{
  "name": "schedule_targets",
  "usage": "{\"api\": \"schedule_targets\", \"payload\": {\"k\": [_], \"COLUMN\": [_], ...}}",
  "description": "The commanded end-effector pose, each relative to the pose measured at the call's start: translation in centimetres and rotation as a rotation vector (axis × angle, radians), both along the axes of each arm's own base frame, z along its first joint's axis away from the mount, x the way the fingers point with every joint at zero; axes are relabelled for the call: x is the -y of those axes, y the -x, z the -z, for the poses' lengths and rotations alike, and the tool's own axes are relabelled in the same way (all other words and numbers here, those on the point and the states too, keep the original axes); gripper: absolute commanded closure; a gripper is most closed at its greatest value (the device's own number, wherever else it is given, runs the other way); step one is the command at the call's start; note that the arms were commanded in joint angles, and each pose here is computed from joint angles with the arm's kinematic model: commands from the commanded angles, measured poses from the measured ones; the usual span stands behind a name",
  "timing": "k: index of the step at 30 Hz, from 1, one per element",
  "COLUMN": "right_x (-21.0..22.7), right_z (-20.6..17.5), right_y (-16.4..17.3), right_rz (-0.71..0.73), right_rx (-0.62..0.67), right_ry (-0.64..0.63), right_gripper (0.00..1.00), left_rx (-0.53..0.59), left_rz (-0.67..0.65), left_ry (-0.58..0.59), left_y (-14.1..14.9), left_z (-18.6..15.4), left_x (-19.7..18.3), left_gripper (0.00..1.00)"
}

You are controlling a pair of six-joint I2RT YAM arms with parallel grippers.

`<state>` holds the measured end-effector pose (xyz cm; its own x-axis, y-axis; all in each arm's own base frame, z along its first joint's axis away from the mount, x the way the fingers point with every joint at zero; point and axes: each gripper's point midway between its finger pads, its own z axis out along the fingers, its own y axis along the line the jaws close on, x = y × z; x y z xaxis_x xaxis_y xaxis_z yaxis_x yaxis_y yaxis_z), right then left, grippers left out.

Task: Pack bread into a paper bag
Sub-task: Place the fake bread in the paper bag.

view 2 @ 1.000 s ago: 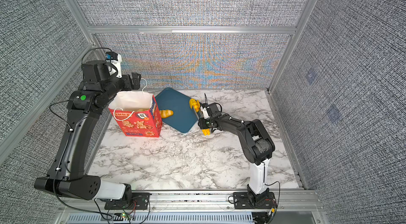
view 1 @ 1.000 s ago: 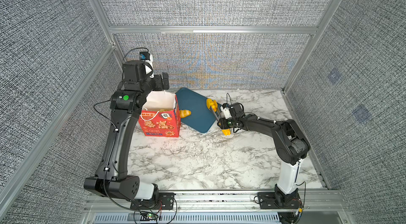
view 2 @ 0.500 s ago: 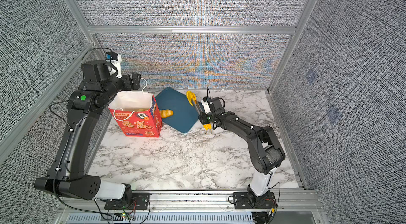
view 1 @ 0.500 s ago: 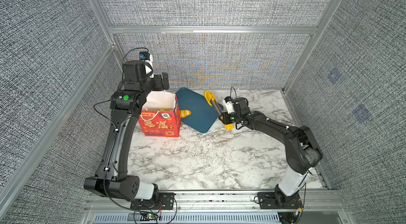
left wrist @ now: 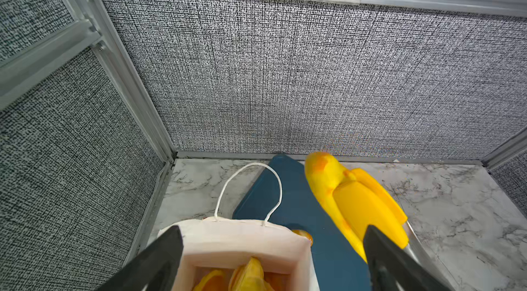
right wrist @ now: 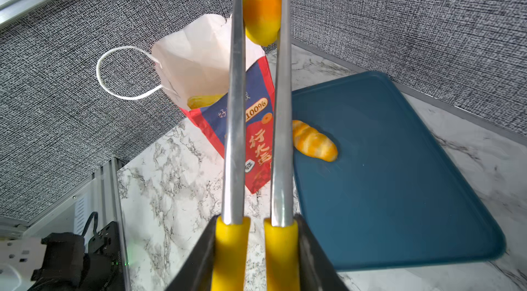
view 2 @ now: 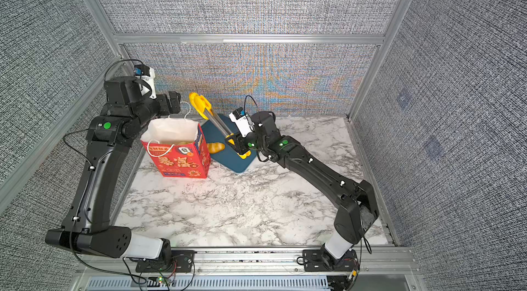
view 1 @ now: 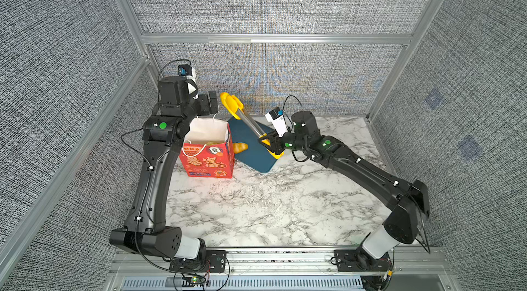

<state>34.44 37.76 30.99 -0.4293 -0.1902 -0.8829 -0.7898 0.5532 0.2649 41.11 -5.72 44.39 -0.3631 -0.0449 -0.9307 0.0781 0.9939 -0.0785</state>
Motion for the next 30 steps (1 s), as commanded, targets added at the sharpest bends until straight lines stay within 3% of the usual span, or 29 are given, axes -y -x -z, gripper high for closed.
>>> {"api": "schedule_targets", "payload": {"k": [1,13,15,18,21,30], "right_x": [-2.2,-7.9,-8.1,-8.5,-8.8,-8.6], "right_z": [-0.6,2.1,2.1,1.9,1.7,0.3], "right_y": [1.2,2.5,2.4,2.4,2.6,2.8], "right_rz": [-0.073,-0.178,-0.180,-0.192,-0.203,-0.201], "right_rx": [0.019,-0.042,-0.043,-0.046,-0.043,-0.017], "right_ry": [0.002,0.053,0.047,0.041,0.038,0.017], "right_gripper": [0.81,0.78,0.73,0.55,0.46,0.43], "left_rx": [0.030,0.040,0.041,0.040,0.039,0.038], "left_rz": [-0.005,-0.005,-0.005,-0.007,-0.004,0.000], "left_ry": [0.005,0.000,-0.003,-0.005,-0.006,-0.005], "left_y": [0.2,0.9,0.9,1.0,1.0,0.9], "left_z": [-1.0,-1.4,-1.5,-1.4,-1.4,-1.4], "left_x": [-0.1,-0.3,-0.3,-0.3,-0.3,-0.2], "left_gripper": [0.00,0.00,0.00,0.00,0.00,0.00]}}
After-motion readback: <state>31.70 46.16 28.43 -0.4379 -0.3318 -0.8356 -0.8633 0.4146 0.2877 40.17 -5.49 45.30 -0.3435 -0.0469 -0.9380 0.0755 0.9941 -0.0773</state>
